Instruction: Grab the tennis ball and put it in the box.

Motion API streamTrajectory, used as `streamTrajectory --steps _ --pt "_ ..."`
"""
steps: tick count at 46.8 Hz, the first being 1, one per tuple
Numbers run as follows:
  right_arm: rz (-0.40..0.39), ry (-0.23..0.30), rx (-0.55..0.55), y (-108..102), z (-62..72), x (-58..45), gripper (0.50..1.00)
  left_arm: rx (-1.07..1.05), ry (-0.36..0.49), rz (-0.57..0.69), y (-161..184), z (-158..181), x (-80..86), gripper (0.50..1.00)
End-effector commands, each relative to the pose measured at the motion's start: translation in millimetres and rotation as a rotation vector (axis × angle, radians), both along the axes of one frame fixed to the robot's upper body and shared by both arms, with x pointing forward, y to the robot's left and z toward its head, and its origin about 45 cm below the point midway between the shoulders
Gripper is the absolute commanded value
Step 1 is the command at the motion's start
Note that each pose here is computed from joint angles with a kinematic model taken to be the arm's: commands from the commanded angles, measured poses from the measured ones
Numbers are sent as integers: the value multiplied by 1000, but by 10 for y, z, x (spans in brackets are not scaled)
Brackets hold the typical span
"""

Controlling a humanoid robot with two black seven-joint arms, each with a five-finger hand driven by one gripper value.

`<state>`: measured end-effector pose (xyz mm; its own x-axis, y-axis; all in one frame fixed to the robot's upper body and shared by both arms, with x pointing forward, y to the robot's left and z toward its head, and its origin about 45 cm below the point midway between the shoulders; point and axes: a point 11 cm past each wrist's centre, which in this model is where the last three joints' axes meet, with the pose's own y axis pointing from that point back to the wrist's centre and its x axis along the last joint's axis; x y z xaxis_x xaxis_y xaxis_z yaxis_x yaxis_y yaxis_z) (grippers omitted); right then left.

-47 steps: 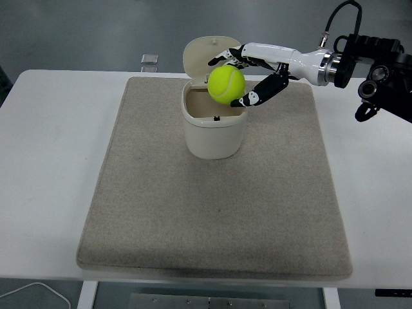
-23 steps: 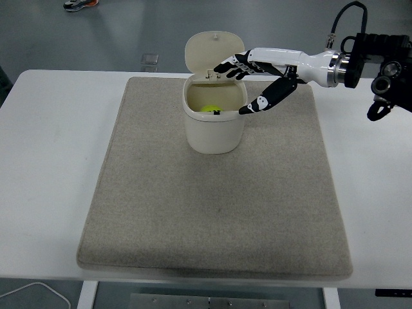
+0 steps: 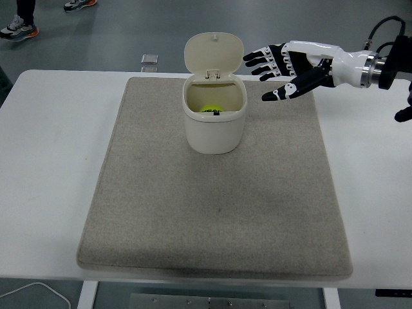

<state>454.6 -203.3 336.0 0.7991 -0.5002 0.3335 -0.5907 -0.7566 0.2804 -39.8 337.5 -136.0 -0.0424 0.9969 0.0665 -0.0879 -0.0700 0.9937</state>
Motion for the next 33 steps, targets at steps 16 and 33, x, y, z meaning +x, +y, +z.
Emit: streamTrajectory --steps 16,33 --pt "-305 166 259 -367 -190 216 911 0 0 0 0 0 0 992" --pt "-487 297 386 -589 -446 389 913 0 0 0 0 0 0 992"
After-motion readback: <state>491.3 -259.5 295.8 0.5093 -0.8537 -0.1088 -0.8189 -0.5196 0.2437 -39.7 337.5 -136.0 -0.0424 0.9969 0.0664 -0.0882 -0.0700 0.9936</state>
